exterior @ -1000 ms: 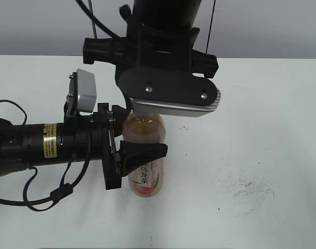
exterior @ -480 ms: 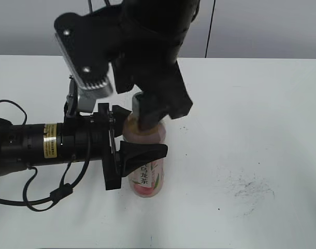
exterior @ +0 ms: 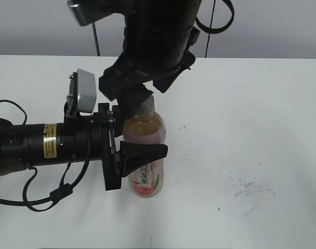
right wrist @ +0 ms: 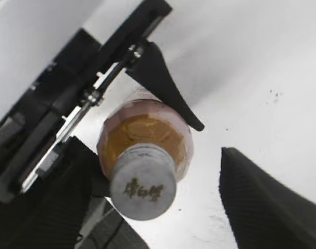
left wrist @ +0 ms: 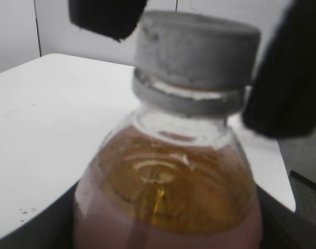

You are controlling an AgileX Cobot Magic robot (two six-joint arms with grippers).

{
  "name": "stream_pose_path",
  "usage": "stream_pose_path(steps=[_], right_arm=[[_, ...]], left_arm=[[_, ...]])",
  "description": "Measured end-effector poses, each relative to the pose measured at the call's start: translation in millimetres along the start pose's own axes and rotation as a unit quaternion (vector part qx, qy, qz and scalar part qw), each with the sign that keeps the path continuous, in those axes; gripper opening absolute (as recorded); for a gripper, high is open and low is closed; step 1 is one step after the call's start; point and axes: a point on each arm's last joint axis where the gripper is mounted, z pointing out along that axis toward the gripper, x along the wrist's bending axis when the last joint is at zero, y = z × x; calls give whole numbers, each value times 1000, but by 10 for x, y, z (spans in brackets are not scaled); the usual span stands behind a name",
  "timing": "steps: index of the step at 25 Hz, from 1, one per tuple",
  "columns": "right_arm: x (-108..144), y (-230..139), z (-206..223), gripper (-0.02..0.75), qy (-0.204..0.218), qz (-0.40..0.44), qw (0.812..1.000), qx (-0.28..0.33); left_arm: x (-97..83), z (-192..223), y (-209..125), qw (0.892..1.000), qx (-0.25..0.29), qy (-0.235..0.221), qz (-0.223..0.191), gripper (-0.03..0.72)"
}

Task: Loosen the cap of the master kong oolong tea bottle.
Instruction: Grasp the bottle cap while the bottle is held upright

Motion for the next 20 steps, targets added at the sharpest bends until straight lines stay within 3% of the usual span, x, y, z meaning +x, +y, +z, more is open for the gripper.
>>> stream_pose_path(steps=[3, 12, 16, 20], right_arm=[[-4, -1, 0, 542, -2, 60, 998, 0], [4, 1, 0, 301, 2, 70, 998, 0], [5, 1, 0, 274, 3, 2, 1000, -1], [12, 2, 0, 274, 6, -164, 986, -2]], left_arm=[[0, 0, 0, 1000, 0, 0, 0, 447], [0, 0, 0, 1000, 0, 0, 0, 447], [0, 0, 0, 1000, 0, 0, 0, 447], [1, 0, 1, 1000, 0, 0, 0, 447]])
